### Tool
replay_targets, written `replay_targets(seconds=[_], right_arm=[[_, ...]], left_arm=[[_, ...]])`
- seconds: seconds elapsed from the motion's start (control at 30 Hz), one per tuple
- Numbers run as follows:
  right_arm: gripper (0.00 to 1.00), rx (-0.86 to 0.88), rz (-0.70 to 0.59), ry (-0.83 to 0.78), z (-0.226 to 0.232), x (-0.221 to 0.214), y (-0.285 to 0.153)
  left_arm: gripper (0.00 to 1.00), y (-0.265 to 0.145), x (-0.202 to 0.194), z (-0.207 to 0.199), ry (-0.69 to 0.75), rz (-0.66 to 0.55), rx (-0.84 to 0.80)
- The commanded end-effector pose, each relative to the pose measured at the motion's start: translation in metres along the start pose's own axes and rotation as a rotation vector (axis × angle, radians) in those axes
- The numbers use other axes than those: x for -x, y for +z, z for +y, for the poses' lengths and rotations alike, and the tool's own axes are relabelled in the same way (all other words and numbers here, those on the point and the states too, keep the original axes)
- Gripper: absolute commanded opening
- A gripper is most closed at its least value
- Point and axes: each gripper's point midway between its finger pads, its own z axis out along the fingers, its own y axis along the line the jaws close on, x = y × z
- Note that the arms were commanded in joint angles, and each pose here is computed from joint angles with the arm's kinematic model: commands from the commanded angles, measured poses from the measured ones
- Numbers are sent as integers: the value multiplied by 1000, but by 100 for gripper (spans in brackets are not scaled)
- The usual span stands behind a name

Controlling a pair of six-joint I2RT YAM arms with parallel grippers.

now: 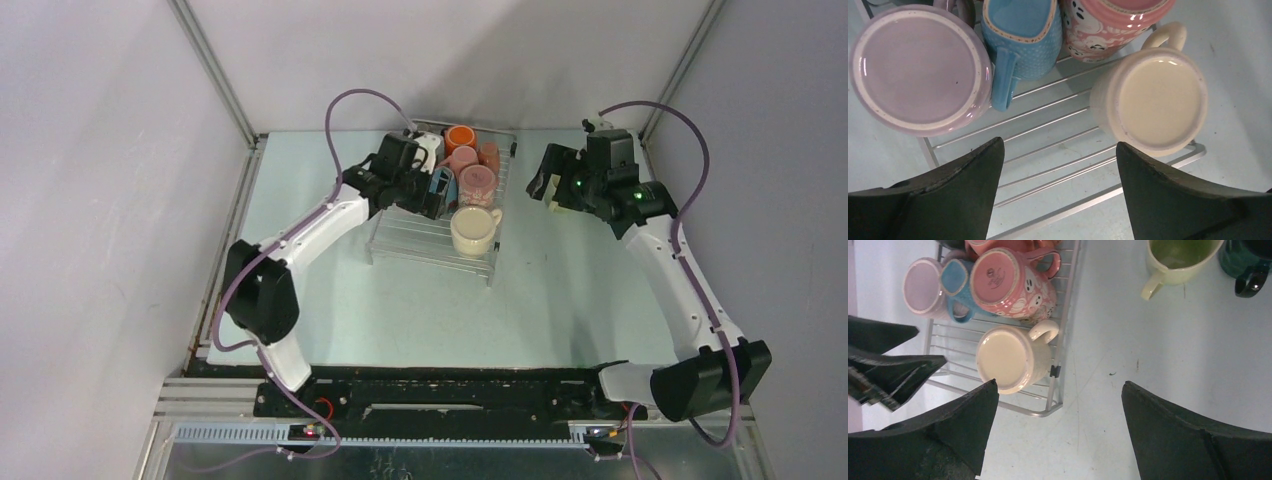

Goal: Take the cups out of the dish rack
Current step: Place the cup at the center of the board, then unload the cup from the dish rack.

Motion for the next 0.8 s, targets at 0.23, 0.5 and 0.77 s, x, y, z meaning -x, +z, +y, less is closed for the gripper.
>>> replay_targets(seconds=[0.23, 0.5, 0.77], right_arm=[[100, 92, -72, -11, 25, 8, -20], [100, 105, -61, -15, 29, 1, -19], [100, 99, -51, -19, 28, -2, -18]], left_arm=[[88, 28, 4, 10, 68, -7, -69], [89, 44, 1, 32, 52, -25, -35], [88, 61, -4, 36, 54, -9, -45]])
